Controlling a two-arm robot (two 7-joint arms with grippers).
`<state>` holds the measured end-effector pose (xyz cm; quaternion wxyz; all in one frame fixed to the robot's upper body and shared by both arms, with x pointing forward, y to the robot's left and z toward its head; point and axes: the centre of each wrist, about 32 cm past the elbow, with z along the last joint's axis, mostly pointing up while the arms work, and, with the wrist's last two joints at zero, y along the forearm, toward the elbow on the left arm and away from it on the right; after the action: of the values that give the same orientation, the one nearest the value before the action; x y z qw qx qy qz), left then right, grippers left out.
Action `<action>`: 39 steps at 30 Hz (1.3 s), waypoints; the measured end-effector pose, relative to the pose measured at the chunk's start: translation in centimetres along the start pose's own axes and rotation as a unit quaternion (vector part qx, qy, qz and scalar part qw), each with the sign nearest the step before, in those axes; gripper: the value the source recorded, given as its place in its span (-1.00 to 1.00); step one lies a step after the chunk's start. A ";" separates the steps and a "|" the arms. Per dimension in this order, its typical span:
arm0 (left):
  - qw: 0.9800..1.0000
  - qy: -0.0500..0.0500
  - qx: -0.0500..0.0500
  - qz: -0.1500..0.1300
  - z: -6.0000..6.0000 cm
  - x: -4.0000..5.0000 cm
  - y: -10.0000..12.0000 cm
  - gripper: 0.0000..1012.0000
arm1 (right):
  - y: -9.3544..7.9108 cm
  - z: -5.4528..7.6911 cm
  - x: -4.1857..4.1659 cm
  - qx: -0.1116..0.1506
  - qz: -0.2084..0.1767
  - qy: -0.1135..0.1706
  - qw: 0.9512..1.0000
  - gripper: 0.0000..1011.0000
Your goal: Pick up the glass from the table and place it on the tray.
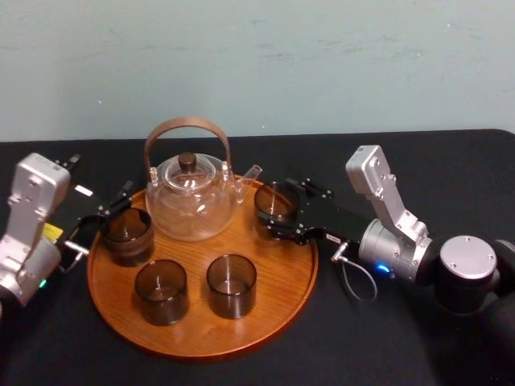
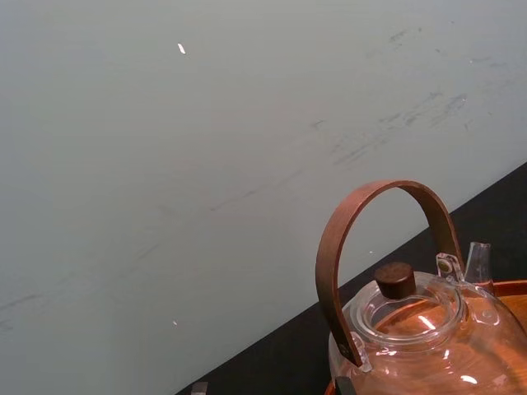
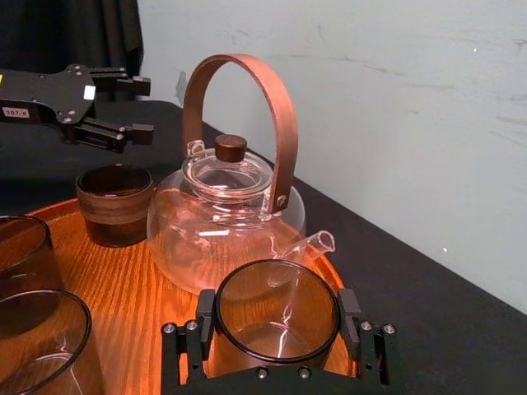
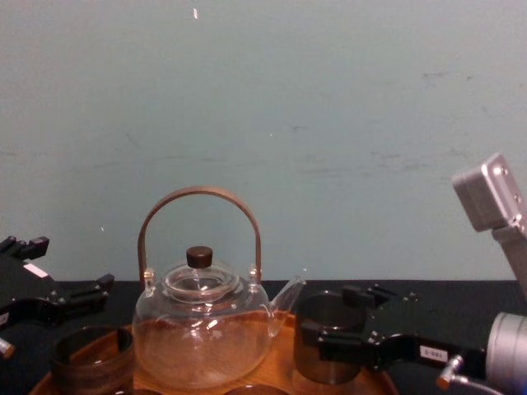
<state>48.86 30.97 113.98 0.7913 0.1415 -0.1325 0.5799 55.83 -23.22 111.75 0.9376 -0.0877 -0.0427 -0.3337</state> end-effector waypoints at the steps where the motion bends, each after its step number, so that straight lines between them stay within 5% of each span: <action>1: 1.000 0.000 0.000 0.000 0.0 0.00 0.0 0.98 | 0.0 0.0 -0.01 0.000 0.001 0.000 1.000 0.79; 30: 1.000 0.000 0.000 0.000 0.0 0.00 0.0 0.98 | 0.7 -0.8 -0.15 -0.016 0.009 0.003 1.000 0.79; 39: 1.000 0.000 0.000 0.000 0.0 0.00 0.0 0.98 | 0.6 -0.9 -0.13 -0.016 0.008 0.003 1.000 0.98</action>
<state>48.86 30.97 113.98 0.7913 0.1415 -0.1325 0.5799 56.13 -22.84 110.80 0.9390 -0.1017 -0.0338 -0.3269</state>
